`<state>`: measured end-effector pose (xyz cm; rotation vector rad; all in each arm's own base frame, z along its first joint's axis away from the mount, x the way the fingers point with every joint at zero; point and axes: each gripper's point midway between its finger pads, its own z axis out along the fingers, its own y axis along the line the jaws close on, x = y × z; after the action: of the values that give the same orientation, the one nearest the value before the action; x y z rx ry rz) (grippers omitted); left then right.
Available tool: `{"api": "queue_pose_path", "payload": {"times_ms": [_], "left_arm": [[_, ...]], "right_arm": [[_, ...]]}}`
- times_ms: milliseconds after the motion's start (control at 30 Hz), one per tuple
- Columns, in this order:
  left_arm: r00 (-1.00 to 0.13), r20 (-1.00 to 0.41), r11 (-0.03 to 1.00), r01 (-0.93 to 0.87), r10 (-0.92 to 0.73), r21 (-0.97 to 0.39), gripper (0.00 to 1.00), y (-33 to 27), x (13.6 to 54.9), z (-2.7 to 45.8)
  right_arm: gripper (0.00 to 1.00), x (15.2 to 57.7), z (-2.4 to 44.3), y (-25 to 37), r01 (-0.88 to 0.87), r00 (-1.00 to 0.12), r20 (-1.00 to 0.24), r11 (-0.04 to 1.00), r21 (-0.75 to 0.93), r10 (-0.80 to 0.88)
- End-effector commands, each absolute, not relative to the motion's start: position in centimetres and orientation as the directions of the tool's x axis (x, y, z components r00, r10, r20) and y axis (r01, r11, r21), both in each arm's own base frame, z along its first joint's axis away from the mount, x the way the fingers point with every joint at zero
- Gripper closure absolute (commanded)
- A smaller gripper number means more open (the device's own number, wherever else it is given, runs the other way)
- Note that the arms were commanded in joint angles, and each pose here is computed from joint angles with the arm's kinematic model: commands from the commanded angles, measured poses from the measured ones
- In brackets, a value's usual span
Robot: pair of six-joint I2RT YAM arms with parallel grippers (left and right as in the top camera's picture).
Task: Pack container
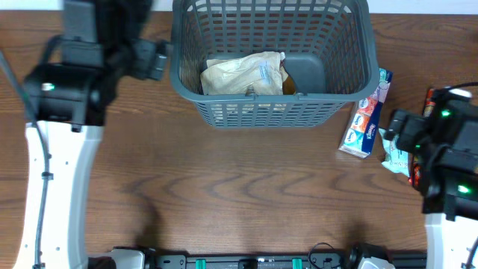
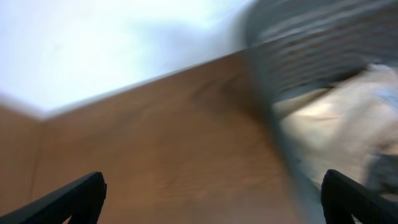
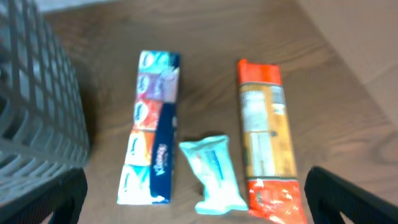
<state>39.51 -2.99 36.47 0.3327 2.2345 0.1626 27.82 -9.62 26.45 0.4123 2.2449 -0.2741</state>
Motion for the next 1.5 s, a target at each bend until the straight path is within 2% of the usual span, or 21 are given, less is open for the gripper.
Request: {"api": "queue_pose_path", "payload": {"times_ms": [0,100,167,300,367,533,767,1000,1233,1467], "left_arm": [[-0.673,-0.735,0.988,-0.047,0.079,0.149,0.01,2.4,38.5,35.9],[-0.742,-0.671,0.983,-0.125,-0.003,0.134,0.01,5.4,37.4,33.7],[-0.78,-0.624,0.986,-0.133,-0.039,0.104,0.01,6.2,36.9,32.2],[-0.833,-0.539,0.984,-0.173,-0.122,0.045,0.01,7.1,36.4,29.2],[-0.854,-0.498,0.98,-0.194,-0.149,0.039,0.01,7.6,36.3,27.9],[-0.887,-0.428,0.977,-0.209,-0.175,0.034,0.02,7.9,36.5,25.5],[-0.897,-0.404,0.978,-0.208,-0.177,0.034,0.01,8.0,36.8,24.6],[-0.902,-0.395,0.978,-0.207,-0.177,0.034,0.01,7.9,36.6,24.5],[-0.908,-0.379,0.978,-0.206,-0.178,0.033,0.01,7.8,36.2,24.3],[-0.909,-0.377,0.983,-0.183,-0.178,-0.022,0.01,6.8,36.3,24.3]], "right_arm": [[0.01,27.4,29.7,-10.0,0.382,-0.581,-0.782,0.924,-0.015,0.227],[0.01,26.8,31.8,-8.6,0.266,-0.615,-0.773,0.964,-0.017,0.156],[0.01,26.9,33.1,-7.8,0.215,-0.6,-0.791,0.977,-0.011,0.123],[0.01,27.3,34.6,-8.1,0.228,-0.551,-0.827,0.974,-0.017,0.114],[0.01,27.6,34.0,-8.9,0.301,-0.547,-0.814,0.953,0.028,0.197],[0.01,29.5,28.6,-9.9,0.415,-0.643,-0.664,0.902,0.117,0.382],[0.01,32.8,21.0,-11.1,0.445,-0.771,-0.464,0.891,0.096,0.435],[0.01,34.6,14.3,-11.8,0.489,-0.819,-0.298,0.868,0.083,0.49],[0.01,35.5,10.4,-11.8,0.508,-0.831,-0.215,0.857,0.083,0.513],[0.01,38.3,10.6,-11.2,0.472,-0.816,-0.28,0.863,0.18,0.505]]}}
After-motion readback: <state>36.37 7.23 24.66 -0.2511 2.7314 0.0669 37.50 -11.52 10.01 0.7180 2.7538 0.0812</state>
